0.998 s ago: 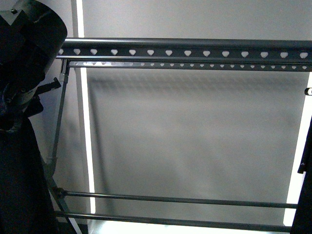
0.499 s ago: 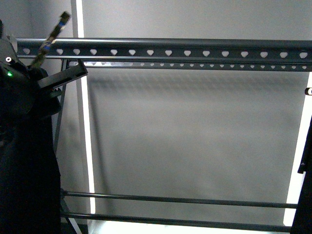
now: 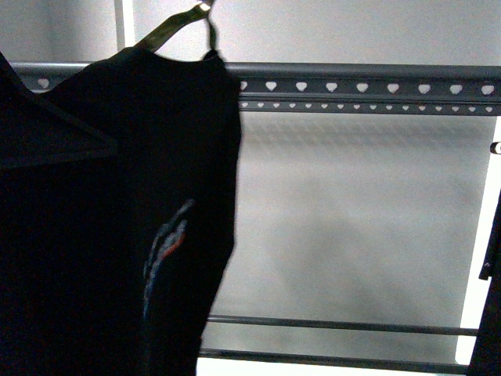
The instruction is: Hang clothes on hanger
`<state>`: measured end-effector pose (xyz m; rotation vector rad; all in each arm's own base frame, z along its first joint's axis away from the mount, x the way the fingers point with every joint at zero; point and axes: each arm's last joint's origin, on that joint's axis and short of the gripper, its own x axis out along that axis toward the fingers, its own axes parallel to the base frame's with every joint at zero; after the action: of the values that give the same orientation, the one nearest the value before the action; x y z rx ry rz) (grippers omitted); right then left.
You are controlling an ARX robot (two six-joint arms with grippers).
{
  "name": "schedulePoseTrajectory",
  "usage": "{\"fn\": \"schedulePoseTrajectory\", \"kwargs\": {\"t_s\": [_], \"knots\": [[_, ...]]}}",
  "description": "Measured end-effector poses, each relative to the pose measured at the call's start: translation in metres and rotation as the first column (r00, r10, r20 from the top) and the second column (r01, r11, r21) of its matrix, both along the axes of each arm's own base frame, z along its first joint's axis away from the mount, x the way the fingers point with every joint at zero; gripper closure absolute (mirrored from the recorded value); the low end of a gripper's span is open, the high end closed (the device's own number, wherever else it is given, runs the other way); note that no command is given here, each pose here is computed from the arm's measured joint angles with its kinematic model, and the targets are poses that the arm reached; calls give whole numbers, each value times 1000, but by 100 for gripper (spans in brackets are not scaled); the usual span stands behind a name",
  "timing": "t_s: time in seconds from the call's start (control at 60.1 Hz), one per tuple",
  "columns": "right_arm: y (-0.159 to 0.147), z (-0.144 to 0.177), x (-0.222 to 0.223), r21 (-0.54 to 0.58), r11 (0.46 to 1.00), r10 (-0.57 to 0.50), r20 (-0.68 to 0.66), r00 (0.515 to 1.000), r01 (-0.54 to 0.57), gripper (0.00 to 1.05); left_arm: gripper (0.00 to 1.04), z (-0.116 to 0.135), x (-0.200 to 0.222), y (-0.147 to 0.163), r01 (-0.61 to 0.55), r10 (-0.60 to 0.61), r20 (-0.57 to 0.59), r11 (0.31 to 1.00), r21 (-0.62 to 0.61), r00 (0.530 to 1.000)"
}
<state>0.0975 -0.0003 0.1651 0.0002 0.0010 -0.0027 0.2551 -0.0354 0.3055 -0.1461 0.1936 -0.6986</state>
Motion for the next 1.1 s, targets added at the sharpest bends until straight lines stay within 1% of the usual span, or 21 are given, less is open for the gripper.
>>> {"fn": "schedulePoseTrajectory", "kwargs": {"t_s": [0.05,0.083,0.133,0.166,0.216,0.283,0.349,0.416,0.466,0.499,0.699,0.766,0.932,1.082,1.098], "knots": [[0,0,0,0,1000,0,0,1000,0,7,99,6,6,6,104,-105,45,994,32,993],[0,0,0,0,1000,0,0,1000,0,7,99,10,11,9,189,-194,82,980,65,978],[0,0,0,0,1000,0,0,1000,0,7,99,16,21,14,270,-287,155,955,123,945],[0,0,0,0,1000,0,0,1000,0,7,99,19,28,16,319,-342,167,936,151,925],[0,0,0,0,1000,0,0,1000,0,7,99,22,39,16,379,-416,178,902,208,892],[0,0,0,0,1000,0,0,1000,0,7,99,25,48,14,412,-457,174,878,242,872],[0,0,0,0,1000,0,0,1000,0,7,99,28,59,10,420,-487,208,858,296,848],[0,0,0,0,1000,0,0,1000,0,7,99,30,76,1,391,-497,285,849,356,820],[0,0,0,0,1000,0,0,1000,0,7,99,29,92,-12,353,-509,368,839,414,779],[0,0,0,0,1000,0,0,1000,0,7,99,26,100,-19,345,-522,382,828,443,763],[0,0,0,0,1000,0,0,1000,0,7,99,13,117,-48,391,-609,326,750,533,723],[0,0,0,0,1000,0,0,1000,0,7,99,8,119,-56,400,-625,309,731,552,717],[0,0,0,0,1000,0,0,1000,0,7,100,9,122,-60,352,-623,356,729,587,696],[0,0,0,0,1000,0,0,1000,0,7,100,9,122,-58,347,-621,358,729,590,697],[0,0,0,4,1000,17,-6,1000,-17,7,100,9,123,-58,346,-620,358,730,590,698]]}}
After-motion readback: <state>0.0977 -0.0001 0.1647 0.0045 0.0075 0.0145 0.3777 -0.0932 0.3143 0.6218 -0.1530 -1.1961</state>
